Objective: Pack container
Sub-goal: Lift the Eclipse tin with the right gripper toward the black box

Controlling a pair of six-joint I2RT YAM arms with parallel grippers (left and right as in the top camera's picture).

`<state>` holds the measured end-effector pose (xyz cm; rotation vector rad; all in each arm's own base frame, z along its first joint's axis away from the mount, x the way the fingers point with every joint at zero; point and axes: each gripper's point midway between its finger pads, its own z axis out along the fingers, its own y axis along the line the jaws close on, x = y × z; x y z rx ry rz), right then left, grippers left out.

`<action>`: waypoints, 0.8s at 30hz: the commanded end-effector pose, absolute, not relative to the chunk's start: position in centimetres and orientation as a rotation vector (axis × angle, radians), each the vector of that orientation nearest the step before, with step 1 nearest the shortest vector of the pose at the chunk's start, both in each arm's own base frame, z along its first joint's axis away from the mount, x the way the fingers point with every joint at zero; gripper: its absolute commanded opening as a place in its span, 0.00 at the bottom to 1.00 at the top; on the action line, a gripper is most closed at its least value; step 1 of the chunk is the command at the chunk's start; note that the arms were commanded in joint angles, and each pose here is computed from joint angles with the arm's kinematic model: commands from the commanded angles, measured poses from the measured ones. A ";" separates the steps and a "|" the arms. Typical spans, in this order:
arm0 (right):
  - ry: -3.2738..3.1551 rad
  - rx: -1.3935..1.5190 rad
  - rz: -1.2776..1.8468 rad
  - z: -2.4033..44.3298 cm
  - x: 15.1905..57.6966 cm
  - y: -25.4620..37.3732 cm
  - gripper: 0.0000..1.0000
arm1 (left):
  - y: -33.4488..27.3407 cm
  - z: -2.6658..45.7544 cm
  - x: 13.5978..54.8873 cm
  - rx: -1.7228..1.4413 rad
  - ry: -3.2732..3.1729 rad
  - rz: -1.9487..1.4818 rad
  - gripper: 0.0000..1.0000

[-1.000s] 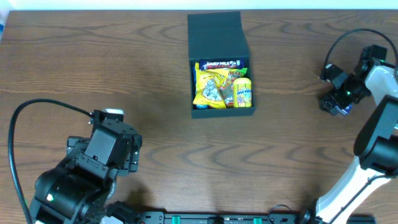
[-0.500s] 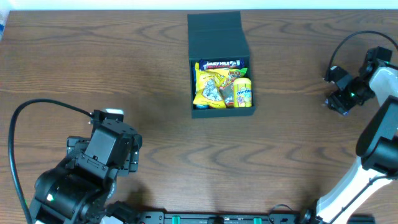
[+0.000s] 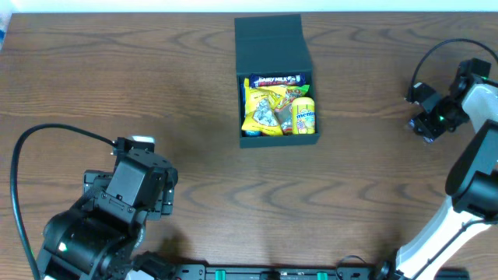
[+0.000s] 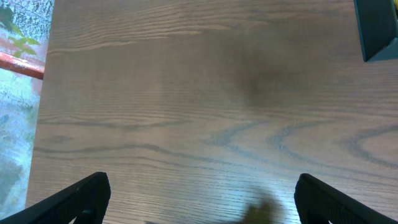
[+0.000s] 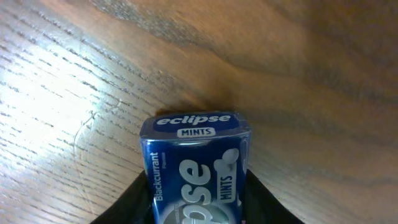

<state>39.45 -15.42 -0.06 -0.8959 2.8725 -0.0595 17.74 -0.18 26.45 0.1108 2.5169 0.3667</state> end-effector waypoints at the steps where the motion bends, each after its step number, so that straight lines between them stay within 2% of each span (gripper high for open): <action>1: 2.881 -0.887 -0.050 -0.4 39.4 -15.7 0.28 | 0.1 26.6 17.7 0.079 2.510 0.377 0.96; 9: 2.881 -0.887 -0.050 -0.5 39.4 -15.7 0.19 | 0.1 26.6 17.7 0.079 2.510 0.377 0.95; 13: 2.881 -0.886 -0.050 -0.4 39.4 -15.7 0.02 | 0.1 26.6 17.7 0.079 2.510 0.377 0.95; 20: 2.887 -0.861 -0.049 -0.4 39.5 -15.6 0.01 | 0.1 26.6 17.7 0.079 2.510 0.377 0.95; 24: 2.892 -0.731 -0.069 0.5 40.7 -15.7 0.01 | 0.1 26.6 17.7 0.079 2.510 0.377 0.96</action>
